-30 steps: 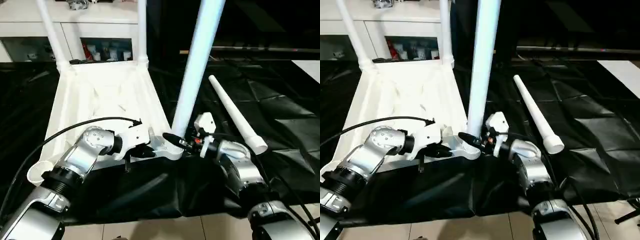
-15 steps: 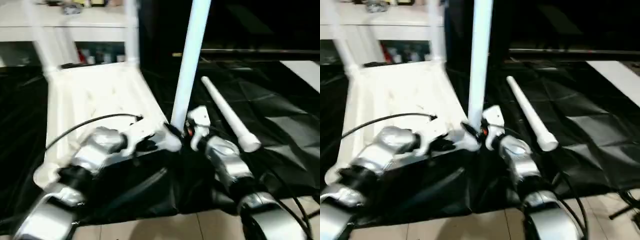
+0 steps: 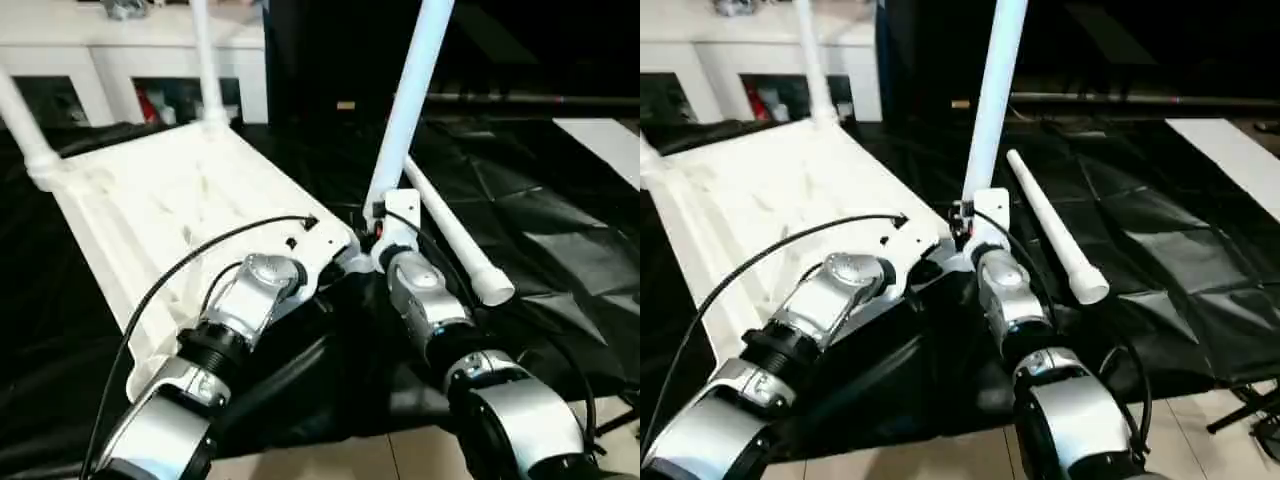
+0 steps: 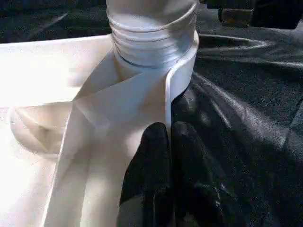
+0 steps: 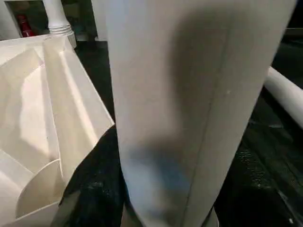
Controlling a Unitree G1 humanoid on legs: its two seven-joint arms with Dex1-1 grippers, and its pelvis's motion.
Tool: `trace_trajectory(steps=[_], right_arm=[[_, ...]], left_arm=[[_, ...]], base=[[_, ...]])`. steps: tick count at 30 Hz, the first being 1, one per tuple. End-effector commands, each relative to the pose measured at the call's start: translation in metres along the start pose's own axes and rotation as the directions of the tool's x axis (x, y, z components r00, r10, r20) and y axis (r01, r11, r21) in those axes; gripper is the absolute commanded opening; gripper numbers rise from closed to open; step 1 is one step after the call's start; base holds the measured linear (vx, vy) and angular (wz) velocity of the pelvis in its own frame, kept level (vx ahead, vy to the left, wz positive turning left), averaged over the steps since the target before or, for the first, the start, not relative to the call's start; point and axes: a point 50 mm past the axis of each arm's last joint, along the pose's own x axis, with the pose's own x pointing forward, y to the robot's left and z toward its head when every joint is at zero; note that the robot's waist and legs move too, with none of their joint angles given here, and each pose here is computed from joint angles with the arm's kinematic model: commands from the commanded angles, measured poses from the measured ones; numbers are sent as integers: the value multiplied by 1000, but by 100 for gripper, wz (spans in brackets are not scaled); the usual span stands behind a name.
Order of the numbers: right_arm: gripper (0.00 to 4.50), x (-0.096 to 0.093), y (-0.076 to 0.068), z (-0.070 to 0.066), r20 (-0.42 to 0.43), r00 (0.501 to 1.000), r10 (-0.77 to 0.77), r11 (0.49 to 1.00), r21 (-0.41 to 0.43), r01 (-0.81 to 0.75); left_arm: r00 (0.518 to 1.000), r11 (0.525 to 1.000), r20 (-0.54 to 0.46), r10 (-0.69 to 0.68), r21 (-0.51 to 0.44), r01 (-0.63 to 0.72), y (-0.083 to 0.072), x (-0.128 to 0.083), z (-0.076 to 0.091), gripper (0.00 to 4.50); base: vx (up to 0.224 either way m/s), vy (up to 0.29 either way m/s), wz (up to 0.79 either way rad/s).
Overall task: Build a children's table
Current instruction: Rotate leg to tighten
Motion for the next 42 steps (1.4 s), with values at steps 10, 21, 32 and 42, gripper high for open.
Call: trace_trajectory(steps=[10, 21, 32, 42], right_arm=[[270, -8, -18, -26, -140, 990, 23, 999, 35, -18], [375, -4, -25, 12, 38, 972, 232, 973, -16, -231], [438, -27, -35, 17, 14, 822, 569, 816, -127, -563], [438, -55, -42, 7, -161, 663, 731, 620, -248, -744]], left_arm=[[999, 1000, -31, 14, 11, -14, 8, -6, -14, 0], [1000, 999, -22, 11, 50, -10, 19, -13, -16, 0], [996, 990, 18, -88, 112, 86, 28, -26, -20, 0], [945, 926, 71, -320, 233, 297, 23, -49, -30, 0]], base=[[0, 0, 0], [0, 0, 0], [0, 0, 0], [0, 0, 0]])
